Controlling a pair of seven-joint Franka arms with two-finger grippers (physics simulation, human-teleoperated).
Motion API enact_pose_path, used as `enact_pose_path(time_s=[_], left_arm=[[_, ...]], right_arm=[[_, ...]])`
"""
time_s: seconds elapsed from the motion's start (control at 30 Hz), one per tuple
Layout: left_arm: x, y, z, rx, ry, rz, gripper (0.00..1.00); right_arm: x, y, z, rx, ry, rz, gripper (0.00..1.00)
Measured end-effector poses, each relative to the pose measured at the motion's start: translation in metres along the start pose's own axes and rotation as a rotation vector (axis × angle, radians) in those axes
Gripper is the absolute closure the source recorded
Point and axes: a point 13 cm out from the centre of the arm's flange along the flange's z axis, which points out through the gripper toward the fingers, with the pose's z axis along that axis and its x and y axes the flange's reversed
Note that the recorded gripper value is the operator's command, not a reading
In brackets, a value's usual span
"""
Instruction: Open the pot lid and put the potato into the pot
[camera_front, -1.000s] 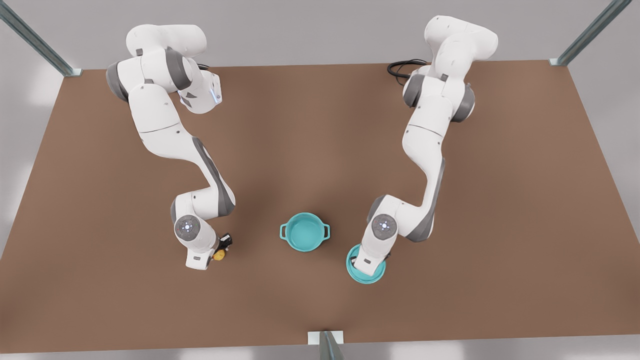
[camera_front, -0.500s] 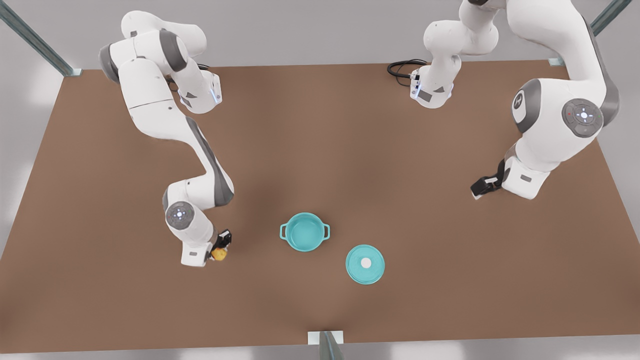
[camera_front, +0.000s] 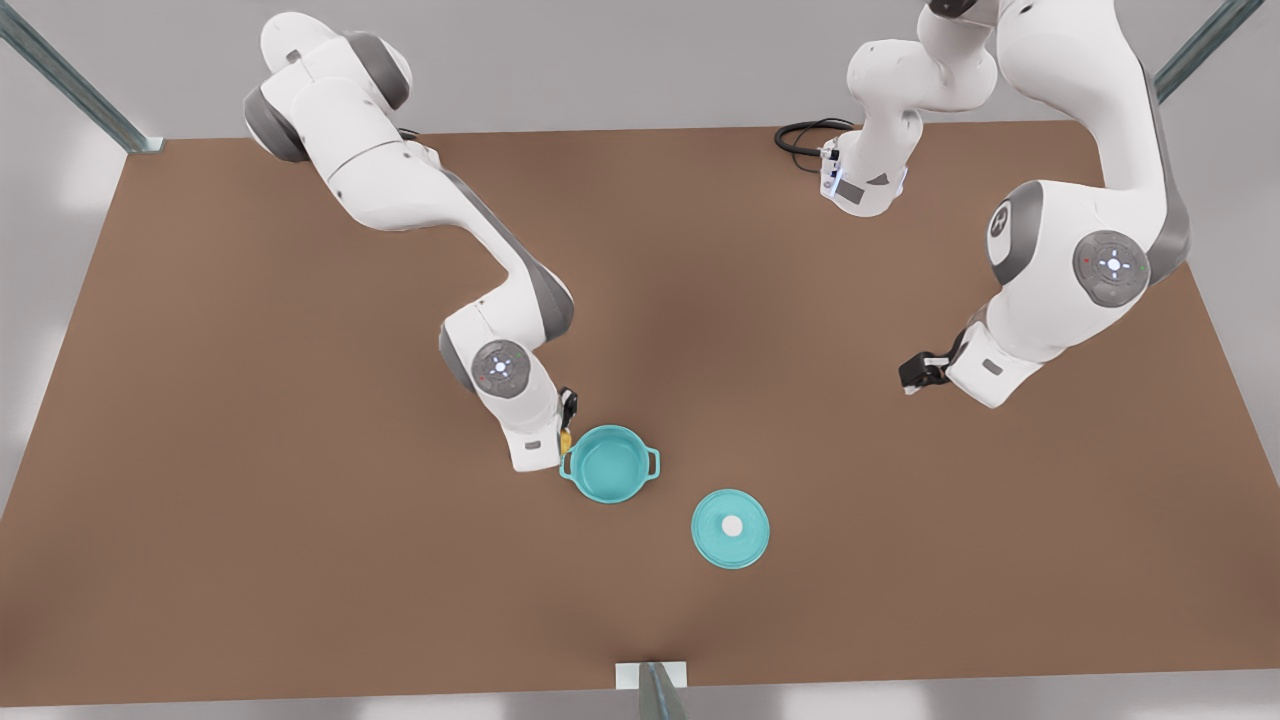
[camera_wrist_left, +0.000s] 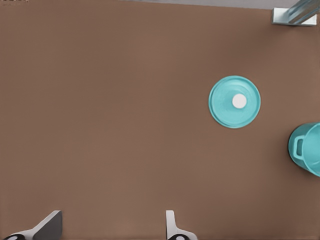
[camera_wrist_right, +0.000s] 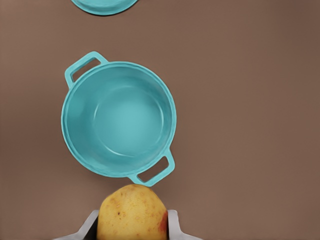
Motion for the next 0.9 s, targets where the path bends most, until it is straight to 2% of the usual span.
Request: enact_pose_path(time_s=[0.4,0.6,0.63,0.67,0.7,0.83,0.9], left_arm=[[0.002,-0.011,0.002,-0.016,0.0,0.085,0.0],[0.002,-0.011,0.005,-0.021,0.003,0.103,0.0],[0.001,-0.011,0.005,-0.021,0.004,0.106,0.0],[0.001,-0.01,0.005,-0.022,0.004,0.108,0.0],[0.001,-0.01,0.005,-0.022,0.003,0.11,0.0],[0.001,-0.01,0.003,-0.027,-0.001,0.119,0.0],[0.001,-0.012,0.004,-0.033,-0.001,0.128,0.0]], right_arm=[[-0.054,0.017,0.053,-0.014,-0.05,0.021,0.48],[-0.082,0.023,0.062,-0.005,-0.13,0.039,0.47],[-0.085,0.023,0.061,-0.003,-0.141,0.043,0.42],[-0.087,0.023,0.061,-0.001,-0.15,0.047,0.1],[-0.09,0.022,0.06,0.003,-0.162,0.051,0.0],[-0.097,0.02,0.057,0.013,-0.197,0.068,0.0],[-0.093,-0.01,0.027,0.036,-0.224,0.107,0.0]])
